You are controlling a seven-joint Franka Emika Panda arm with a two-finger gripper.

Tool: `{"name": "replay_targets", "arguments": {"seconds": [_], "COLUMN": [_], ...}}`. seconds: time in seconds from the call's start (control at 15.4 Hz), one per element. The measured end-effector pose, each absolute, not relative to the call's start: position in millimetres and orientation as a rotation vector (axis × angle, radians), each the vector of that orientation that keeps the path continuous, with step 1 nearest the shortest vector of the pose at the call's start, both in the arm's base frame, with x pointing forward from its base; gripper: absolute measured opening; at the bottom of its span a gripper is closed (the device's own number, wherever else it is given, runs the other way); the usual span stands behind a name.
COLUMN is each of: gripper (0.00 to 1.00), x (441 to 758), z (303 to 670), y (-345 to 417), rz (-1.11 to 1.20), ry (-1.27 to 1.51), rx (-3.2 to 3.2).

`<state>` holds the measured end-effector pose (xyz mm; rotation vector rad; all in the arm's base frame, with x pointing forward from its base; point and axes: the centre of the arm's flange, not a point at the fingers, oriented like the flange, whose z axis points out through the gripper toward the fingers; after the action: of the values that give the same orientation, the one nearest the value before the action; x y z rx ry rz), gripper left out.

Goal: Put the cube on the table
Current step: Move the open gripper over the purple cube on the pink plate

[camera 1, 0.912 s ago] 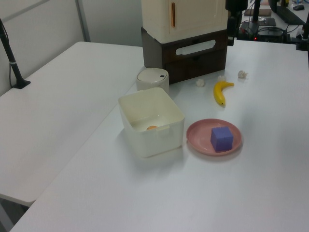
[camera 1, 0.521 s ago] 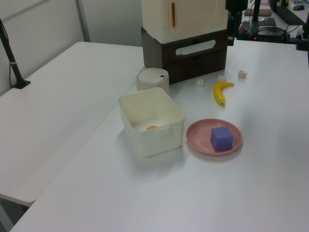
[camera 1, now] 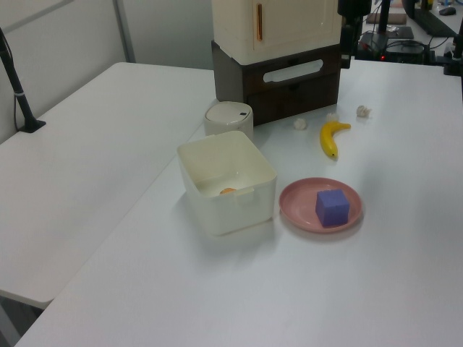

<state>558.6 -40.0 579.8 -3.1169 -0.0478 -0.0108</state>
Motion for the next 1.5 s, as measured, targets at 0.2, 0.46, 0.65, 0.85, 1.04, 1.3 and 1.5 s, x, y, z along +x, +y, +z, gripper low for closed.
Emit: {"name": "replay_targets", "arguments": {"seconds": [0.2, 0.46, 0.65, 0.85, 1.04, 1.3, 1.5], "gripper": [1.0, 1.0, 1.0, 1.0, 1.0, 1.0, 1.0], "x": [558.7, 558.5, 557.1, 554.7, 550.8, 543.5, 538.2], "z": [579.5, 571.2, 558.8, 545.4, 530.7, 511.0, 499.7], "y": [-39.8, -31.9, -15.2, 5.7, 30.1, 64.9, 83.4], "rz": [-0.01, 0.017, 0.056, 0.1, 0.149, 0.213, 0.249], "ry": [-0.055, -0.116, -0.212, -0.302, -0.372, -0.486, -0.549], "rx": [-3.117, -3.113, -3.105, -3.094, -3.084, -3.071, -3.067]}}
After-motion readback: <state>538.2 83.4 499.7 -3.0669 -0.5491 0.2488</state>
